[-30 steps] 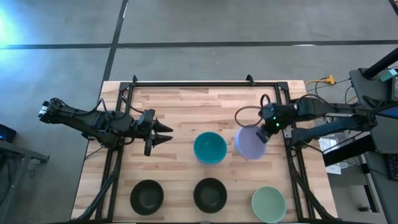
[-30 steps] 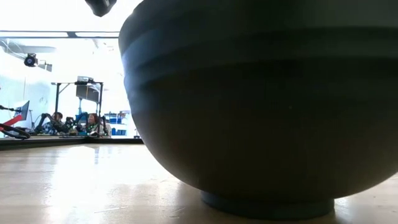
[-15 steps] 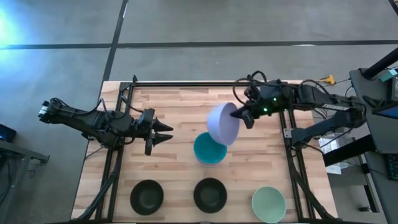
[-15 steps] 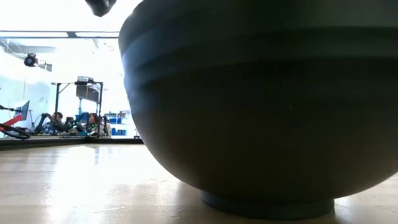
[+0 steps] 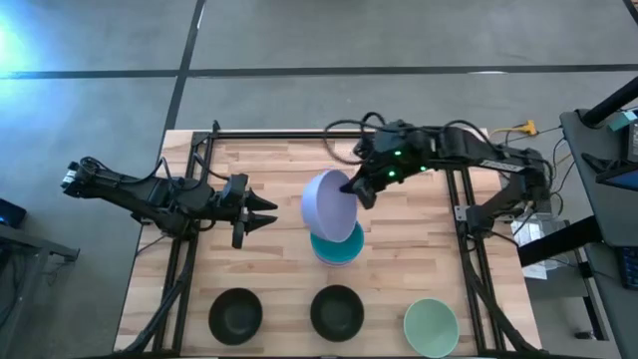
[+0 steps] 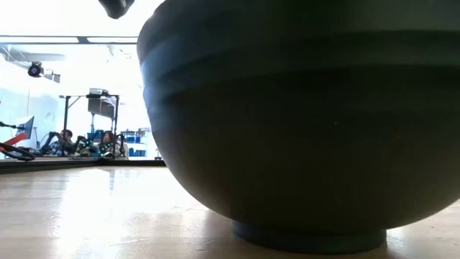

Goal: Nest bowls inside each other
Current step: Stack the purple bowl on top of the blue bowl

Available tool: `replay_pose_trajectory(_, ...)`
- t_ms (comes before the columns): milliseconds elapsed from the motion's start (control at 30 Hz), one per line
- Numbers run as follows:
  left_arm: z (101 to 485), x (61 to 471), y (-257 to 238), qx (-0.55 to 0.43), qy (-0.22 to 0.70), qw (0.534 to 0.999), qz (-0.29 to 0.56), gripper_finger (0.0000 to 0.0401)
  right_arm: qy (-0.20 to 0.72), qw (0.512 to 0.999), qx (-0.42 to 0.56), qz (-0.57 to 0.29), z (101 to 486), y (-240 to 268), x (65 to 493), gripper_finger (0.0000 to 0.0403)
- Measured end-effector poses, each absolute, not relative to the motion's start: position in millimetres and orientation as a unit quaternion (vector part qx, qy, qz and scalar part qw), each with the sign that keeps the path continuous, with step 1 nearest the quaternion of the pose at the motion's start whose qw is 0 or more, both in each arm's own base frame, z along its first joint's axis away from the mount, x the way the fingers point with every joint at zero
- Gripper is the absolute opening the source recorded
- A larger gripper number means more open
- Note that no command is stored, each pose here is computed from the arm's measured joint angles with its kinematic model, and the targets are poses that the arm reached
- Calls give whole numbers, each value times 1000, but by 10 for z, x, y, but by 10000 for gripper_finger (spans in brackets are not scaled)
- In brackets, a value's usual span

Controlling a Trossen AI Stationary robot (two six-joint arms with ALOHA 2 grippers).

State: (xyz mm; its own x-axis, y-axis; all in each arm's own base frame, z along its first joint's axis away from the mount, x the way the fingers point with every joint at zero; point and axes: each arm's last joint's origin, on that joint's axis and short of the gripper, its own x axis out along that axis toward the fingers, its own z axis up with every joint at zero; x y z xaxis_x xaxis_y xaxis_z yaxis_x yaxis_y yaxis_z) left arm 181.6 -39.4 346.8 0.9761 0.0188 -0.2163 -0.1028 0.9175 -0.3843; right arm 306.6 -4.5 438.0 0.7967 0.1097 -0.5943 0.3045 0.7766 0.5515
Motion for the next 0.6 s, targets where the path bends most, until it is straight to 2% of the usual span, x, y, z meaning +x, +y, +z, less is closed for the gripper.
replay_pose_trajectory(200,3471,1800,-391,-202,104,973,30,154,410,860,296,-74,4324,-63,3269,13)
replay_pose_trajectory(600,3467,1796,-390,-201,105,973,31,154,473,831,291,-33,4259,-254,3539,13)
